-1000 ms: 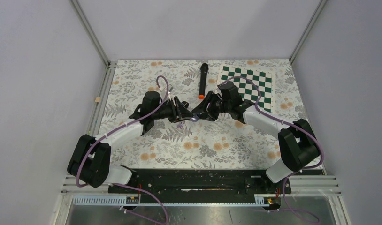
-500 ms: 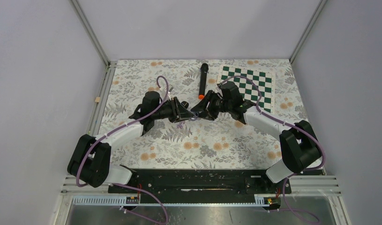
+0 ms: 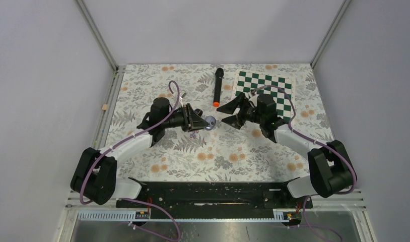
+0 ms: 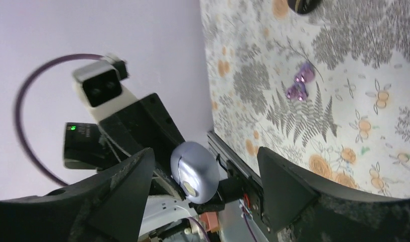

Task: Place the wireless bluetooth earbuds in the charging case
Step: Pass from the right arm to the left, then pass from the left arm to the right

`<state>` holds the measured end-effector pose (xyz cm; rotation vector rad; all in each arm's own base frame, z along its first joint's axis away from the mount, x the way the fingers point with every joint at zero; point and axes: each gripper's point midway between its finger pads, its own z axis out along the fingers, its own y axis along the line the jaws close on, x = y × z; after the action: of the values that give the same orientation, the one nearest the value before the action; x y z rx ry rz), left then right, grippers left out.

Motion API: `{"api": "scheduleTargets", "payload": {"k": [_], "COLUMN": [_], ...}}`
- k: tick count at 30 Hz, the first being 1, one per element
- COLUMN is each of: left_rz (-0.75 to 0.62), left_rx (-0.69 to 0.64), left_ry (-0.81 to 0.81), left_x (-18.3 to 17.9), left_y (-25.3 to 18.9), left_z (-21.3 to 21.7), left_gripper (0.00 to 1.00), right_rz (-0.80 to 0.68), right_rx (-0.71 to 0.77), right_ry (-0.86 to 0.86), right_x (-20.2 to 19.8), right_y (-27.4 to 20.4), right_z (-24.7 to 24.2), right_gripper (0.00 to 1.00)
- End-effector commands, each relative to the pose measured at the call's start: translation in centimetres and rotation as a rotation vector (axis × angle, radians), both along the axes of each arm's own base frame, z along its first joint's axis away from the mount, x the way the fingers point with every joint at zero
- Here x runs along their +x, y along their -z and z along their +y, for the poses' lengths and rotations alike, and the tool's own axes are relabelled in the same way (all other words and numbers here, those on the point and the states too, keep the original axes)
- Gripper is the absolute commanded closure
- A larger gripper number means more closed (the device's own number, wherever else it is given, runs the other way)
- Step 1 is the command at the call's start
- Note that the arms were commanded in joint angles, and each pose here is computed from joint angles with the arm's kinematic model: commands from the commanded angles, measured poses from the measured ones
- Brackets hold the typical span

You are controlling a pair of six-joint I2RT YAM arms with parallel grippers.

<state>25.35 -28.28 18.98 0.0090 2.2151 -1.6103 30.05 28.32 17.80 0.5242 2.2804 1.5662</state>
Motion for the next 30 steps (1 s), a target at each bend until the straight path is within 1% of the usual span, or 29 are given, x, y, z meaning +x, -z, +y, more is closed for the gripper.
{"api": "scheduleTargets", "payload": {"k": [1,5,8,12,16,22,24,26,28,30], "left_rz": [-0.114,-0.151,-0.161,-0.189,-0.201,-0.2,-0.204,-0.199,-0.198,-0.195], "left_rx": [-0.138,-0.291,-0.364,-0.352,-0.332,-0.329,-0.331,-0.332,-0.335,-0.335], "left_ry": [0.072,0.075,0.083,0.069,0.054,0.059,0.057,0.055,0.055,0.055], "left_x": [-0.6,-0.2,-0.2,-0.1,0.1,-0.1,-0.2,-0.2,-0.2,-0.2], "left_y": [-5.9,-10.0,-12.2,-13.2,-13.9,-14.5,-14.6,-14.6,-14.6,-14.6], "left_z": [0.0,0.8,1.1,1.1,1.2,1.3,1.3,1.3,1.3,1.3], "left_gripper": [1.0,1.0,1.0,1.0,1.0,1.0,1.0,1.0,1.0,1.0], "right_rz": [-0.266,-0.387,-0.42,-0.485,-0.51,-0.519,-0.528,-0.538,-0.543,-0.537], "right_rx": [0.202,0.322,0.391,0.474,0.468,0.402,0.401,0.424,0.446,0.459], "right_ry": [-0.012,-0.038,-0.055,-0.091,-0.119,-0.203,-0.211,-0.208,-0.209,-0.214], "right_x": [-0.2,-1.4,-1.7,-2.2,-2.6,-3.5,-3.4,-3.3,-3.1,-3.0], "right_y": [-7.1,-9.7,-10.9,-13.2,-13.9,-14.2,-14.3,-14.8,-15.1,-15.2], "right_z": [-0.7,-0.9,-0.8,-0.7,-0.1,2.1,2.5,2.6,2.8,3.0], "right_gripper": [0.19,0.22,0.24,0.26,0.27,0.27,0.31,0.39,0.43,0.44]}}
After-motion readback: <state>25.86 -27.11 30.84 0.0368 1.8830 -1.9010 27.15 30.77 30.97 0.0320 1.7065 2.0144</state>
